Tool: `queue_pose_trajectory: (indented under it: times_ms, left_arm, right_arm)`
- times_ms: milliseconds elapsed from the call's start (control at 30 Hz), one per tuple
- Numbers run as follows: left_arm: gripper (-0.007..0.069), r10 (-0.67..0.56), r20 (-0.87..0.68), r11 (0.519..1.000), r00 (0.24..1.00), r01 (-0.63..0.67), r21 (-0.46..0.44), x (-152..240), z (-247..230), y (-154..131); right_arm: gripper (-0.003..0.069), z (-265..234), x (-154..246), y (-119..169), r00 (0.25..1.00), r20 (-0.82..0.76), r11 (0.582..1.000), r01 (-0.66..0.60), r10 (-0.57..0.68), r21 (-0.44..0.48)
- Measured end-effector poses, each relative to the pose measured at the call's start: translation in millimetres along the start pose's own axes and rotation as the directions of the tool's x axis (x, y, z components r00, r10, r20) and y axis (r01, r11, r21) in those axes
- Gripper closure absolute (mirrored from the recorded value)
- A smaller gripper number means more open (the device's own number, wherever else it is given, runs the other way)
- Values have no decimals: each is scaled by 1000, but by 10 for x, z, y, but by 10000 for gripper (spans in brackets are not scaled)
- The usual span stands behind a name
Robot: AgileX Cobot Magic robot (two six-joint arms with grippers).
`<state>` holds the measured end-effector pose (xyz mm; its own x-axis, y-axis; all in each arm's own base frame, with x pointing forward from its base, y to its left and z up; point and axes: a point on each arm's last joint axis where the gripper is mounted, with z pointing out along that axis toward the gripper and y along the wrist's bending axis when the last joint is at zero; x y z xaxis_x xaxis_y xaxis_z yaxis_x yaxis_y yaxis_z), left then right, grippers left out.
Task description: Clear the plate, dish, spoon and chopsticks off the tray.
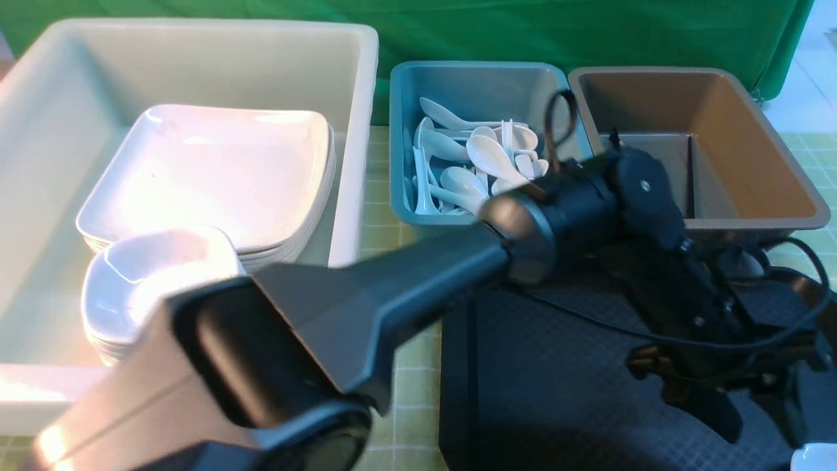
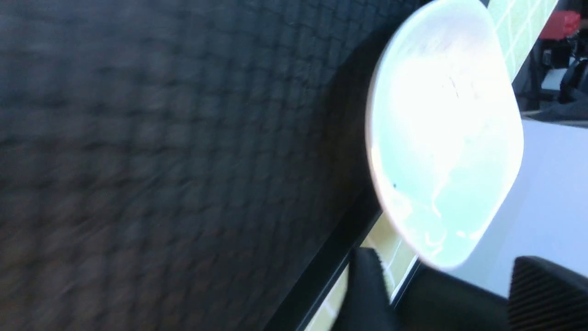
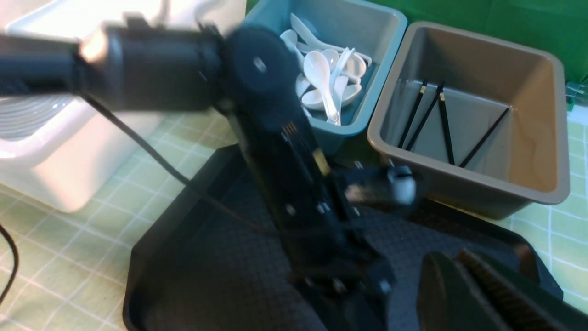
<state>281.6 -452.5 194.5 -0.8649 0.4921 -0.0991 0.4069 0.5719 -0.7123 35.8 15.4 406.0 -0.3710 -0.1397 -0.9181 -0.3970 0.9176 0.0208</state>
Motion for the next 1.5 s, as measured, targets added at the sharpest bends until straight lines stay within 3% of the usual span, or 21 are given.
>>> queue_pose_trajectory:
  times_ms: [433, 733, 1100, 1333, 1500]
  left_arm:
    - [181, -31, 18, 1000, 999, 31, 3, 72, 348, -150]
    - [181, -124, 97, 991, 988, 128, -41, 8, 369, -92]
    - [181, -157, 91, 986, 983, 161, -47, 81, 457, -177]
    - [181, -211, 76, 975, 975, 215, -52, 87, 561, -89]
    - [181, -273, 50, 962, 961, 274, -11, 96, 636, -66]
  right_arm:
    - [638, -2, 3, 0, 1000, -2, 1000, -26, 26, 0]
    - [632, -2, 3, 0, 1000, -2, 1000, -29, 29, 0]
    - [620, -2, -12, 0, 999, 14, 1000, -30, 30, -1]
    - [610, -2, -14, 0, 999, 16, 1000, -30, 30, -1]
    - [601, -2, -15, 0, 999, 18, 1000, -30, 30, -1]
